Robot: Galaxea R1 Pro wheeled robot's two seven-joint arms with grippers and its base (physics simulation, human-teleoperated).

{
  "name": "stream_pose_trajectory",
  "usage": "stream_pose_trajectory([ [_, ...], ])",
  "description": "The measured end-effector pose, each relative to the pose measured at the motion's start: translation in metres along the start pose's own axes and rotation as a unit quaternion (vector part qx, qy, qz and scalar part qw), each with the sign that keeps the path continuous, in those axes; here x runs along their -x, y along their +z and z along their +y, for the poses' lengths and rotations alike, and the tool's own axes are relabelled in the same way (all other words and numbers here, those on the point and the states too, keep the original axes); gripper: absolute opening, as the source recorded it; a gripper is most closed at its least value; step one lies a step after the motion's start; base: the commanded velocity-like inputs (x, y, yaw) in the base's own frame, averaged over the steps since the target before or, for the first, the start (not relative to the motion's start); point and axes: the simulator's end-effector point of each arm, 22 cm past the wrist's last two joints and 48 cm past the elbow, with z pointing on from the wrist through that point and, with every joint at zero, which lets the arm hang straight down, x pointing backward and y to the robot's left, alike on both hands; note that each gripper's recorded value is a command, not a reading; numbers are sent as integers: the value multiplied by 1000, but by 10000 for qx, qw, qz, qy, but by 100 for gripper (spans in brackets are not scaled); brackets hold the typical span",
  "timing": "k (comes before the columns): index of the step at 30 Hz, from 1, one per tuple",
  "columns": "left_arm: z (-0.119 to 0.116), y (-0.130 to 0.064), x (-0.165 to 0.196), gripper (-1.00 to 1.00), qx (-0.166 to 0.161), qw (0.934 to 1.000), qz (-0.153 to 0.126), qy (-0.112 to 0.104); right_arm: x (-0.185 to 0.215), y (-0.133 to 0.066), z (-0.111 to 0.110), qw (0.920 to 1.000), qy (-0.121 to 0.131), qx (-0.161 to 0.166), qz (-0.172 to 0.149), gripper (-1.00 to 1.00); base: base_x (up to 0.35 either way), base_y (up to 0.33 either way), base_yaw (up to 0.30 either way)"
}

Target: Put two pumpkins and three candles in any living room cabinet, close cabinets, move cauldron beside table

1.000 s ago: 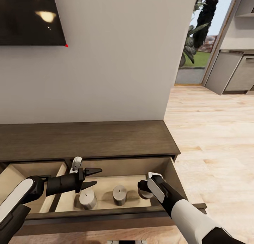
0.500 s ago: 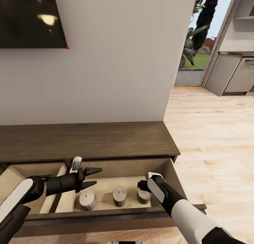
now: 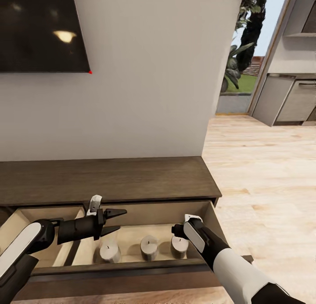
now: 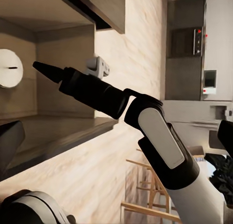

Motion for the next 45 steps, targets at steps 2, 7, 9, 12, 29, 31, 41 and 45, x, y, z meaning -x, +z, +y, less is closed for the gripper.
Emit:
stream_pose_trajectory([
  [2, -4, -1, 2, 100, -1, 10000, 2, 2, 3, -4, 1, 10000, 1, 0, 0, 100, -17, 0, 0],
  [7, -15, -3, 6, 100, -3, 10000, 4, 3, 10, -13, 2, 10000, 5, -1, -6, 100, -4, 0, 0],
  [9, -21, -3, 7, 100, -23, 10000, 8, 0, 15, -17, 3, 10000, 10, 0, -31, 100, 0, 0, 0],
  [12, -27, -5, 9, 100, -25, 10000, 9, -4, 21, -23, 4, 10000, 18, 9, -63, 100, 0, 0, 0],
  [29, -64, -12, 22, 100, -51, 10000, 14, -15, 47, -54, 14, 9998, 25, 184, -103, 100, 0, 0, 0],
  [31, -68, -13, 23, 100, -51, 10000, 13, -16, 50, -58, 15, 9998, 23, 192, -100, 100, 0, 0, 0],
  [41, -88, -18, 30, 100, -47, 10000, 14, -23, 60, -76, 20, 9998, 4, 206, -54, 100, -80, 0, 0],
  [45, -95, -20, 33, 100, -29, 10000, 10, -22, 68, -84, 22, 9997, 6, 222, -79, 100, -90, 0, 0],
])
